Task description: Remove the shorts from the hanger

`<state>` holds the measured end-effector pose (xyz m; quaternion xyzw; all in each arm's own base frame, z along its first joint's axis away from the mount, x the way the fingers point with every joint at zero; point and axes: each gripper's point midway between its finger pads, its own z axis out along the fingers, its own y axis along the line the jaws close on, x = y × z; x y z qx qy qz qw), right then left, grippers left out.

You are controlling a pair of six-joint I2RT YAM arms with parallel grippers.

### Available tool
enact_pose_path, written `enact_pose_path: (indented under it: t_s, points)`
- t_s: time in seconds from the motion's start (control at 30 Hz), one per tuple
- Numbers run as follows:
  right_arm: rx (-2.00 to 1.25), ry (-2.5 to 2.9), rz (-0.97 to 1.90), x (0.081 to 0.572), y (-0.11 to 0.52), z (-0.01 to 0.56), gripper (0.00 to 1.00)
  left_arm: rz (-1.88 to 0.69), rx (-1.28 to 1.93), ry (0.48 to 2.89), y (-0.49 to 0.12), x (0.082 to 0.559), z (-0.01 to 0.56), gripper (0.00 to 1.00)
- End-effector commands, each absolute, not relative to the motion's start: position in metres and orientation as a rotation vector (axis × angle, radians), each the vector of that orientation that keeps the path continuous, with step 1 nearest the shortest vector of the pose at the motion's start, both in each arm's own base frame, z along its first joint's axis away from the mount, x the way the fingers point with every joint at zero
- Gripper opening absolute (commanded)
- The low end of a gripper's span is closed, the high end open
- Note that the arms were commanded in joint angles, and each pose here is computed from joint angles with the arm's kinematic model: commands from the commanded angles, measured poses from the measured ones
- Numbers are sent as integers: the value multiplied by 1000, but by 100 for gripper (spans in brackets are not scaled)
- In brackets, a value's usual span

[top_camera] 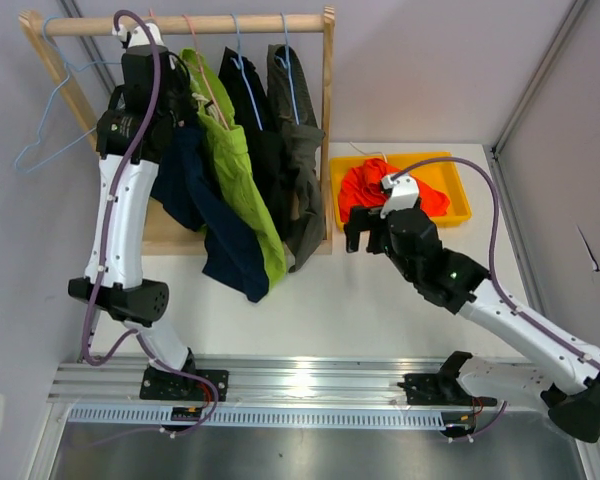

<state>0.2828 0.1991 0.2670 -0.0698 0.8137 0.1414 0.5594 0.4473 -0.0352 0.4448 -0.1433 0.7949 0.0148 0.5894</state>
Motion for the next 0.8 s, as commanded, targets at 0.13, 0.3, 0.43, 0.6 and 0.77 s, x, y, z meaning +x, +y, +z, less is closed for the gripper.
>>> enact_pose_path:
  t_s: [0.13, 0.3, 0.43, 0.6, 0.77]
  points:
    - [-390, 1606, 453, 230, 294, 411, 99, 2, -322, 1586, -21, 384, 546, 0]
    - [-551, 1555, 575, 189, 387, 424, 99, -18, -311, 1590, -23, 376, 547, 0]
    - [-611, 1523, 668, 180, 456, 424, 99, -64, -302, 1583, -27, 366, 552, 0]
    - [-667, 1533, 651, 192, 526, 394, 99, -74, -288, 1592, -28, 358, 549, 0]
    - [-662, 1487, 655, 215, 558, 406, 99, -93, -269, 1612, -31, 351, 541, 0]
